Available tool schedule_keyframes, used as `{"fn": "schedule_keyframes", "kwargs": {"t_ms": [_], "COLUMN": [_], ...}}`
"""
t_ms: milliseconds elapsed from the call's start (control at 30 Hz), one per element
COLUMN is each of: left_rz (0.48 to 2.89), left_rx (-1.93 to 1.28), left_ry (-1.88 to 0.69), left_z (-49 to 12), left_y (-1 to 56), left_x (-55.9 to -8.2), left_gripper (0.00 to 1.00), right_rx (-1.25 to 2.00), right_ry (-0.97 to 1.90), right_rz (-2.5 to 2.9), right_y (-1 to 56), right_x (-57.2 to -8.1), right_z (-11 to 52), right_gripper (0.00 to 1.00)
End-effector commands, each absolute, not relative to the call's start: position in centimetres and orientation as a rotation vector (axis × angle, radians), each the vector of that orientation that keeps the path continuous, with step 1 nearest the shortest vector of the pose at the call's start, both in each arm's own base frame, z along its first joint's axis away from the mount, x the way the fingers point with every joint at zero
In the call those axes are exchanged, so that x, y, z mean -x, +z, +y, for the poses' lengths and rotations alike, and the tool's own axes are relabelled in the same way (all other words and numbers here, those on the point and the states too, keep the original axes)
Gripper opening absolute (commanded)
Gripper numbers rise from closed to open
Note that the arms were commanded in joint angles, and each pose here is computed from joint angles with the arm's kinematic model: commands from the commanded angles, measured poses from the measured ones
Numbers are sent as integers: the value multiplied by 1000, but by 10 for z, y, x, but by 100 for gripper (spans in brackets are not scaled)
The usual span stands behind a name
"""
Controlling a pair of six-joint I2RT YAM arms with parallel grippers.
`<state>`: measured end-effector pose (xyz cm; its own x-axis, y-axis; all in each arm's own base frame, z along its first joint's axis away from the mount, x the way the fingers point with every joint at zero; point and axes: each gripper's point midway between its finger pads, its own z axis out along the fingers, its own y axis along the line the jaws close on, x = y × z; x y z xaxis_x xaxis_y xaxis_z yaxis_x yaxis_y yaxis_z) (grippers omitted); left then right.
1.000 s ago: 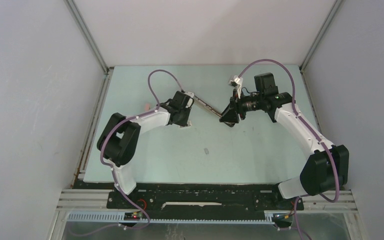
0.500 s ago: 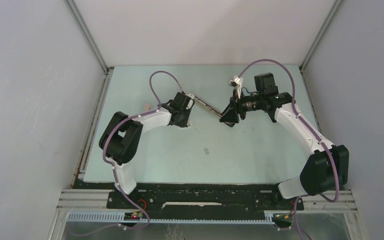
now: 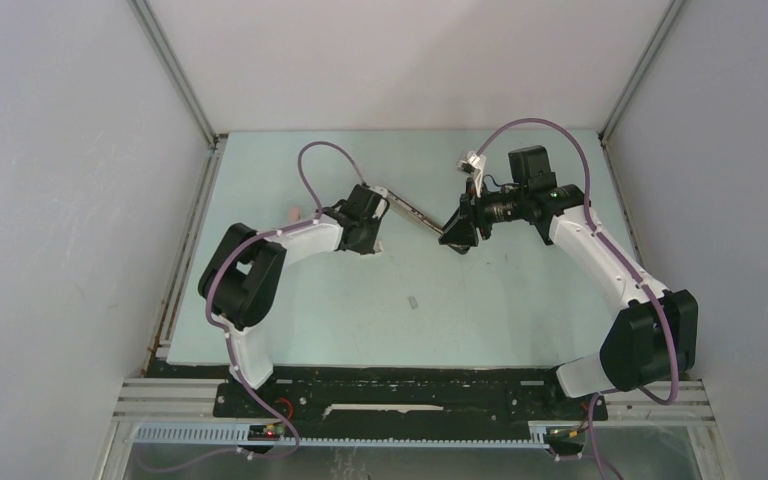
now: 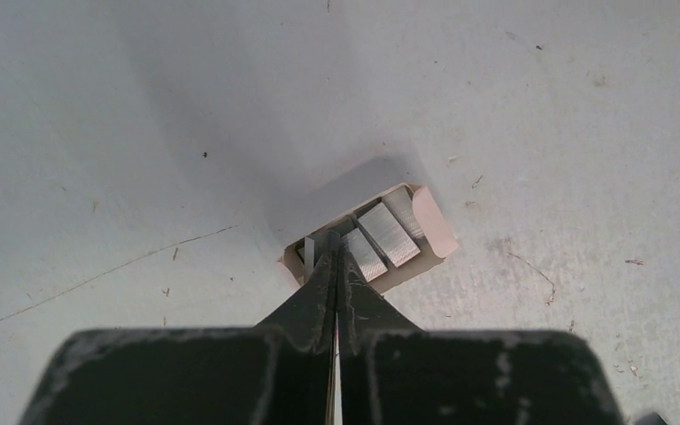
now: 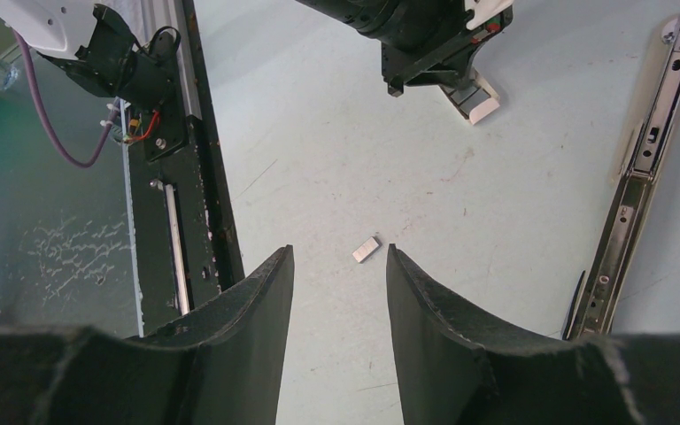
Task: Unload the staples from the stapler
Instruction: Adjust the staple in the staple box.
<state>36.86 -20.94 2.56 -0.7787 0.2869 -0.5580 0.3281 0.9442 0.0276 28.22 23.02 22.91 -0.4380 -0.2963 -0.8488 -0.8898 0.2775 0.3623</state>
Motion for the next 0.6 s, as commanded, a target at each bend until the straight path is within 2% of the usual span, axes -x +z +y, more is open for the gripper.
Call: {"fn": "schedule_keyframes", "kwargs": {"t_ms": [0, 567], "left_rz": [2446, 2447], "left_rx": [-334, -100], "left_ry": [-125, -222], "left_z": [-220, -227], "left_y": [55, 68], "left_x": [-386, -384], "left_gripper": [0, 0], "right_rx": [1065, 1069], "right_ry": [1171, 1172], "right_rz": [1875, 1866], "right_y": [232, 235], "right_x": [-281, -280], "right_z": [230, 230], "right_gripper": [51, 51]}}
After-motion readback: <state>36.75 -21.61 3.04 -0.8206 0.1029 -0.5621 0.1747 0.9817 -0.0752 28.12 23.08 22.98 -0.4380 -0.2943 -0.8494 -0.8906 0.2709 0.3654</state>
